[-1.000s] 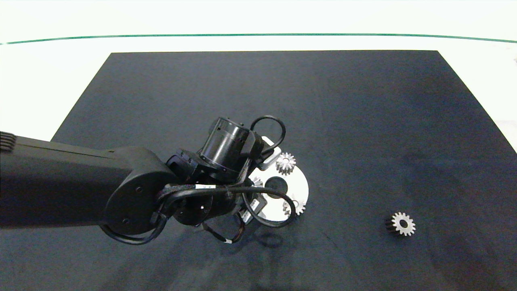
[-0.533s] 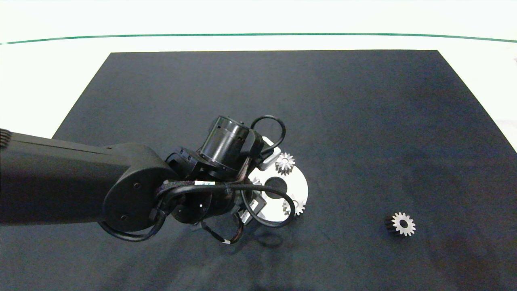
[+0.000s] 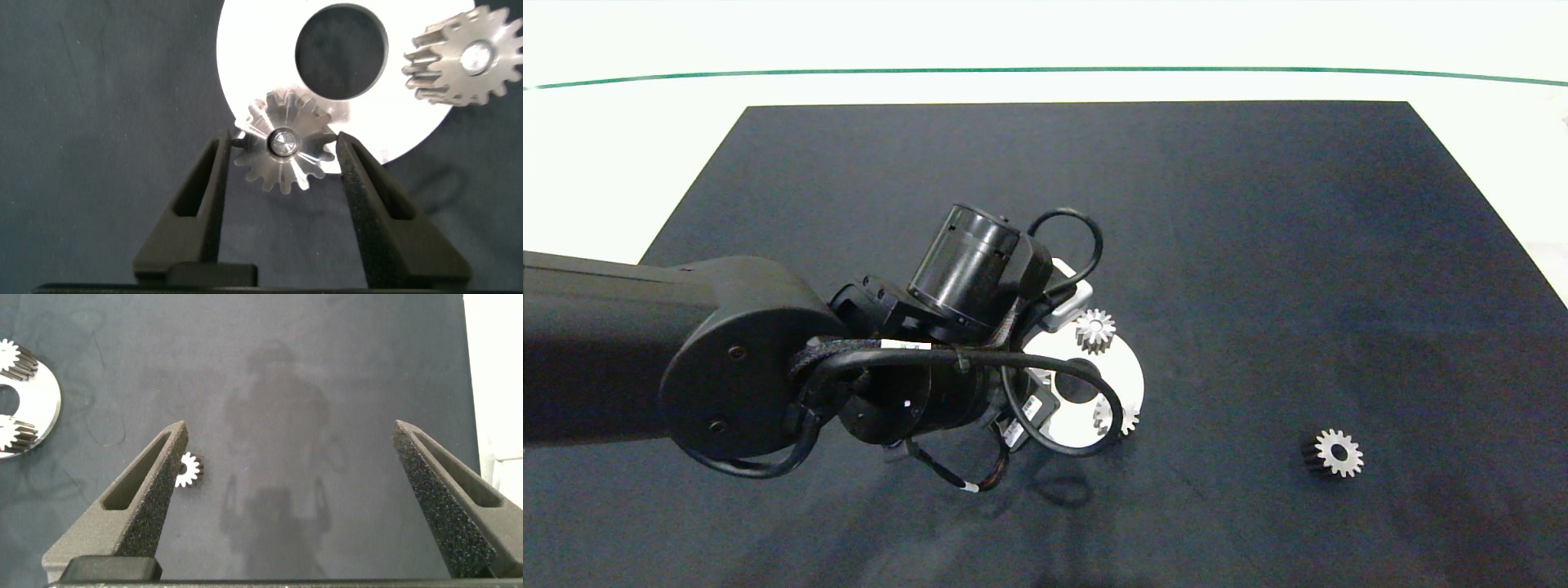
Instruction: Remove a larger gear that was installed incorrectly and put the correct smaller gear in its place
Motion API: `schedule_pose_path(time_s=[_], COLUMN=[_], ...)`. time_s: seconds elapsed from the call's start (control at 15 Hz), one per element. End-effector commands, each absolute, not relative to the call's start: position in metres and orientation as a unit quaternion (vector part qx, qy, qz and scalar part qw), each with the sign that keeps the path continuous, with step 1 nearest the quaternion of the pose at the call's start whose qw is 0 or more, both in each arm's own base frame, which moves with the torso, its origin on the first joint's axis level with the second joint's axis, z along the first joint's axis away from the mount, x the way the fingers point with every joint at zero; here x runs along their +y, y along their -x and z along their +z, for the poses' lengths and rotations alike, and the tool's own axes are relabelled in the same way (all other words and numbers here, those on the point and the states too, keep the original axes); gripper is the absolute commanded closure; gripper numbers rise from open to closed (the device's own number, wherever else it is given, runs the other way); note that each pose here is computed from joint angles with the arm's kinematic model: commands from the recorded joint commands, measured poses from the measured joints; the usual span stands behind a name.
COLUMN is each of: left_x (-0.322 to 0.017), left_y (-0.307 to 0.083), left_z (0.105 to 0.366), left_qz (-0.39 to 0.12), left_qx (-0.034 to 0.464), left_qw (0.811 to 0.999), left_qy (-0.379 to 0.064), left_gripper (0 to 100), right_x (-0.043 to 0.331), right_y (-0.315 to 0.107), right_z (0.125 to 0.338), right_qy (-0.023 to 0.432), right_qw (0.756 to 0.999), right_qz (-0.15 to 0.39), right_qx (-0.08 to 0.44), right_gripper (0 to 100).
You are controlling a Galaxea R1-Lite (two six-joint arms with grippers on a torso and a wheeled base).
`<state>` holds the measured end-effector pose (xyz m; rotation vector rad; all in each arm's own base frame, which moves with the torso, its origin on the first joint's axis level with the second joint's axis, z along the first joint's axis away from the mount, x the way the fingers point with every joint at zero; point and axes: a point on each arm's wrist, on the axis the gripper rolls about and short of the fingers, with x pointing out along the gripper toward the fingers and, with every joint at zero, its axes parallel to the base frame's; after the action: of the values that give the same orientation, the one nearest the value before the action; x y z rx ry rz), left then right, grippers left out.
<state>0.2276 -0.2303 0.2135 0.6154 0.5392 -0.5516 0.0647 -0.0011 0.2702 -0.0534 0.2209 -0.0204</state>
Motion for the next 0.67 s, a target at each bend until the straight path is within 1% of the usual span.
schedule_pose_path(time_s=[0.07,0.53,0.67], left_x=[-0.2296,-0.2307,-0.2296], left_y=[-0.2256,-0.2246,-0.2236], left_z=[0.2150,0.2170,0.2150], left_qz=[-0.265,-0.266,-0.266], left_qx=[0.258,0.256,0.262], left_qw=[0.881,0.883,0.880], left_qy=[-0.295,-0.289,-0.293], left_gripper=[78,78,78], right_x=[-0.0011,-0.0011,-0.0012], right_y=[-0.0644,-0.0644,-0.0640], right_z=[0.2710,0.2710,0.2711], right_qy=[0.027,0.027,0.026], right_qw=[0.994,0.994,0.994], right_qz=[-0.011,-0.011,-0.012], right_qx=[0.109,0.109,0.108], right_gripper=[0,0,0])
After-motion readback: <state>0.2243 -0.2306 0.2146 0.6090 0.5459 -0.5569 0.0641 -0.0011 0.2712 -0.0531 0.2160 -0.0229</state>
